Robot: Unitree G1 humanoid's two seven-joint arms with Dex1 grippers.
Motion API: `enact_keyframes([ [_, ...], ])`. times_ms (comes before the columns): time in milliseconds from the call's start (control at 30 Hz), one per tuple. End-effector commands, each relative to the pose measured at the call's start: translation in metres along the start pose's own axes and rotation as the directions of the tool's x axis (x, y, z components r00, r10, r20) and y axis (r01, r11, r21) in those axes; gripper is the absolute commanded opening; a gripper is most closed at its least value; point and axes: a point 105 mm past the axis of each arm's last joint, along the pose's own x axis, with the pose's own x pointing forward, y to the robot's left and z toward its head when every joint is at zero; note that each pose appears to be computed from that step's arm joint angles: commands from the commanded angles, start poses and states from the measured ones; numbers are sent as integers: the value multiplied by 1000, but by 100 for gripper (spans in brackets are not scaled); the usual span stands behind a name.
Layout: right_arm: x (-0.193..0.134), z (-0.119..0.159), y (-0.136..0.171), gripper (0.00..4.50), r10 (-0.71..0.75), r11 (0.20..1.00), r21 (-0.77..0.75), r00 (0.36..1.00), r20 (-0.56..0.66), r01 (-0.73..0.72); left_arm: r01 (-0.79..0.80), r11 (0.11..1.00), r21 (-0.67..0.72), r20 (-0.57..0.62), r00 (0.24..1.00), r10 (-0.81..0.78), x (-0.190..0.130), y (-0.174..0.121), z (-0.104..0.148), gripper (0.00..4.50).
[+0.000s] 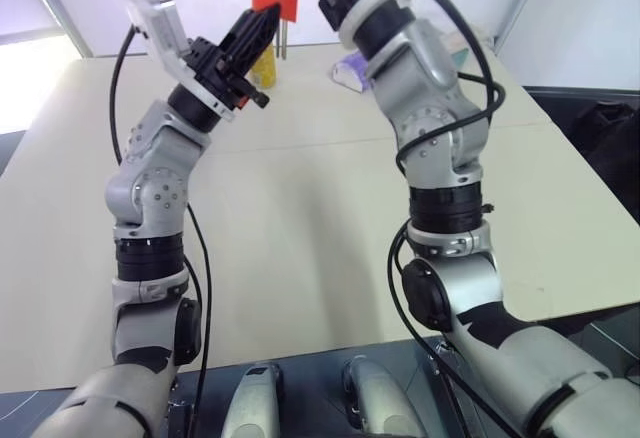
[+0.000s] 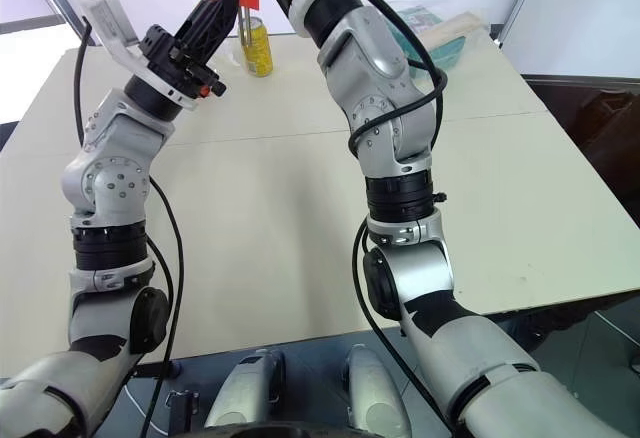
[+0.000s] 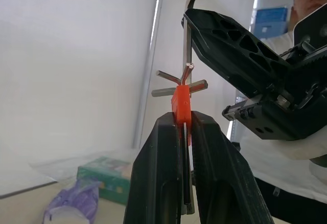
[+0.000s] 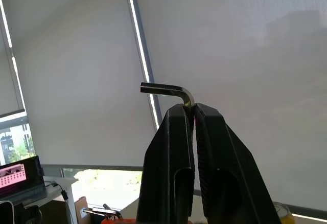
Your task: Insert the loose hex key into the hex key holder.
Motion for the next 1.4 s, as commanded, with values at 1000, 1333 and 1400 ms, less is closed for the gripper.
enact_keyframes([
  [1000, 1, 6, 3, 2, 19, 999, -43, 999, 35, -18, 51, 998, 38, 51, 997, -53, 5, -13, 16, 0],
  [1333, -2, 5, 1, 2, 13, 999, -46, 999, 32, -12, 45, 998, 41, 54, 997, -48, 3, -10, 18, 0],
  [1400, -2, 6, 2, 2, 14, 999, -44, 999, 33, -13, 45, 998, 43, 55, 997, -47, 3, -10, 18, 0],
])
